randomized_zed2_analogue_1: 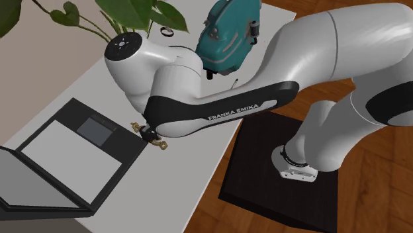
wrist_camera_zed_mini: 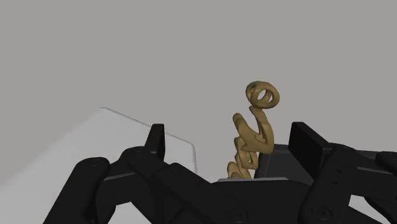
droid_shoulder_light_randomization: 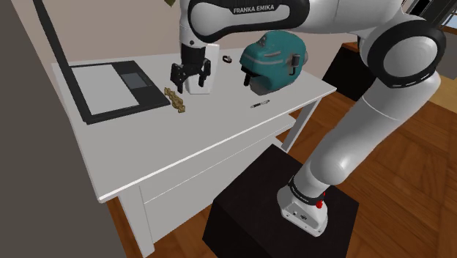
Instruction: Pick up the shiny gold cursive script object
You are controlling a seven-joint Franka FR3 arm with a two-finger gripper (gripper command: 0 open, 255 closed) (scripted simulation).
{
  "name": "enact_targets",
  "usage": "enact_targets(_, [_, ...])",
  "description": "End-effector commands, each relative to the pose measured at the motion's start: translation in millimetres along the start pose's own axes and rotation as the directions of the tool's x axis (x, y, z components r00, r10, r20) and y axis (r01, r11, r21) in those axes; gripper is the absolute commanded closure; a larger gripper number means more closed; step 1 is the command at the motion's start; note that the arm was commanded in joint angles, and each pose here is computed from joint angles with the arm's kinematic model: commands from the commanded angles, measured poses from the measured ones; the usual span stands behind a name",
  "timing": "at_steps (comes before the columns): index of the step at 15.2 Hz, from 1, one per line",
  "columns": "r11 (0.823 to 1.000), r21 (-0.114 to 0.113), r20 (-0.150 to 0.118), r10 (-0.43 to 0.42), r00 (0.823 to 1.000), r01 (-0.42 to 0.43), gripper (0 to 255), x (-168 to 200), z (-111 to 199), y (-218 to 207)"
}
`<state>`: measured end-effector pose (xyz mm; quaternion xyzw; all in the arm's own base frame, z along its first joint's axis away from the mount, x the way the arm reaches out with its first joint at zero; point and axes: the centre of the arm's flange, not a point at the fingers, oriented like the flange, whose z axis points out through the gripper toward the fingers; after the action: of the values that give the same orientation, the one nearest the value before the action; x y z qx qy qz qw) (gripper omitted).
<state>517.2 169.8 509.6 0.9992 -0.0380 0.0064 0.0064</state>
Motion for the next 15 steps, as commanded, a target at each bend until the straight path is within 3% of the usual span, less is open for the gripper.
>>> enact_targets(1, [1.0,0.003,0.005,0.02,1.0,-0.02,0,18.1,12.0,-18.0])
enact_targets(4, [0.999,0.007,0.008,0.044,0.999,-0.044,0,43.7,25.0,-37.6])
enact_targets(13, [0.999,0.007,0.008,0.044,0.999,-0.044,0,43.2,65.0,-38.1])
enact_targets(14, [0.999,0.006,0.008,0.044,0.999,-0.044,255,46.6,66.1,-38.4])
enact_targets(15, [0.999,0.006,0.008,0.044,0.999,-0.044,255,48.2,68.1,-38.1])
